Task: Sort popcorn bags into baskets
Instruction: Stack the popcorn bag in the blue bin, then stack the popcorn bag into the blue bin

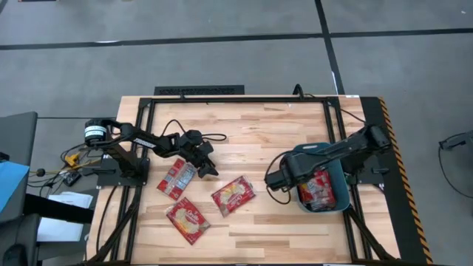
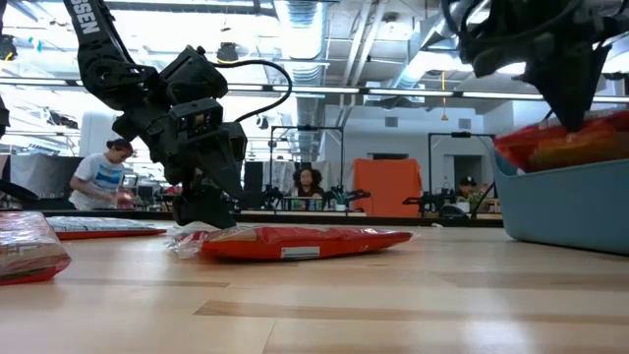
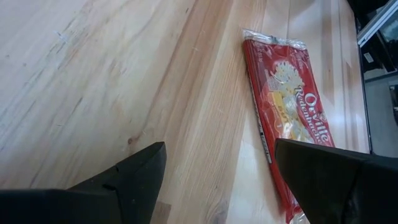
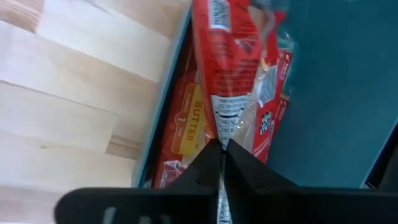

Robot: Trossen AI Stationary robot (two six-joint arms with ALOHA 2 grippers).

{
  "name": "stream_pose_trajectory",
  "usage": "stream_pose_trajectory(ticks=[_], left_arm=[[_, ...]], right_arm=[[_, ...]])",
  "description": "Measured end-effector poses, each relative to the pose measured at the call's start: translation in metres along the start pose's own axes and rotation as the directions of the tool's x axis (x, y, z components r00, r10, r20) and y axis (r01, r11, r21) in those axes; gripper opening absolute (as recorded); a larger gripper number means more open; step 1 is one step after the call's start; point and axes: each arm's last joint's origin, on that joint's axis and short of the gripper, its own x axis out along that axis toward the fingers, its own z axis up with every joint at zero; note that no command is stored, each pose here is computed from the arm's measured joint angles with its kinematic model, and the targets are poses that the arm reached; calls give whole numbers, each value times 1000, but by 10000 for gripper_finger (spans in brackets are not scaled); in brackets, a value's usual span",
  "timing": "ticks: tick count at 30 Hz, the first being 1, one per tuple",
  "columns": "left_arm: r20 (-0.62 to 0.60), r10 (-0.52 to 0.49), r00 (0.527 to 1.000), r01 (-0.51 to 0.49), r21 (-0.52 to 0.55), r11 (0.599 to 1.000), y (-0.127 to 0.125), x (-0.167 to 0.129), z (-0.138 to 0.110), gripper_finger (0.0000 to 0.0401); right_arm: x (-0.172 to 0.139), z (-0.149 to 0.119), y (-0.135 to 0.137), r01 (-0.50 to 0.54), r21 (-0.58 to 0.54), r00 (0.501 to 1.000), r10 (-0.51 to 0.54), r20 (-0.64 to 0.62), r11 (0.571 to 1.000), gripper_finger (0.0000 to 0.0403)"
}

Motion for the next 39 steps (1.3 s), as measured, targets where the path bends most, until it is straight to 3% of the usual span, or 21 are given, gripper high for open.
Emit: stream_pose_trajectory(ticks=[11, 15, 18, 20, 23, 26, 30, 32, 34, 36, 39], left_arm=[[-5, -9, 1000, 9, 4, 1000, 0, 0, 0, 290], [-26, -40, 999, 40, 2, 999, -1, 0, -1, 290], [-32, -45, 998, 45, 1, 999, -1, 0, -1, 290], [-35, -51, 998, 50, -4, 999, -1, 0, -1, 290], [-42, -62, 997, 62, -5, 998, -2, 0, -1, 290], [-45, -65, 997, 65, -6, 998, -2, 0, -1, 290], [-52, -69, 996, 68, -23, 997, -2, 0, -2, 290], [-57, -73, 996, 72, -25, 997, -2, 0, -2, 290], [-60, -58, 996, 57, -20, 998, -4, 2, -4, 290], [-64, -61, 996, 61, -4, 998, -8, 4, -7, 290], [-75, -53, 996, 55, 32, 998, -15, 8, -12, 290]], right_arm=[[2, 7, 9, -80, -20, 997, 80, -14, 997, 178], [-10, 10, 14, -227, -66, 972, 230, 47, 972, 217], [-28, 13, 21, -362, -124, 920, 375, 116, 924, 229], [-37, 16, 27, -436, -223, 863, 476, 171, 872, 232], [-50, 20, 47, -504, -459, 727, 647, 231, 731, 231], [-49, 21, 75, -429, -677, 631, 735, 249, 598, 227], [-37, 15, 110, -255, -868, 570, 791, 221, 426, 224], [-26, 10, 124, -182, -914, 579, 791, 198, 362, 225], [-14, 5, 138, -144, -934, 600, 780, 179, 326, 228], [0, -1, 147, -114, -946, 643, 748, 162, 302, 233], [10, -7, 160, -90, -954, 663, 732, 157, 286, 240]])
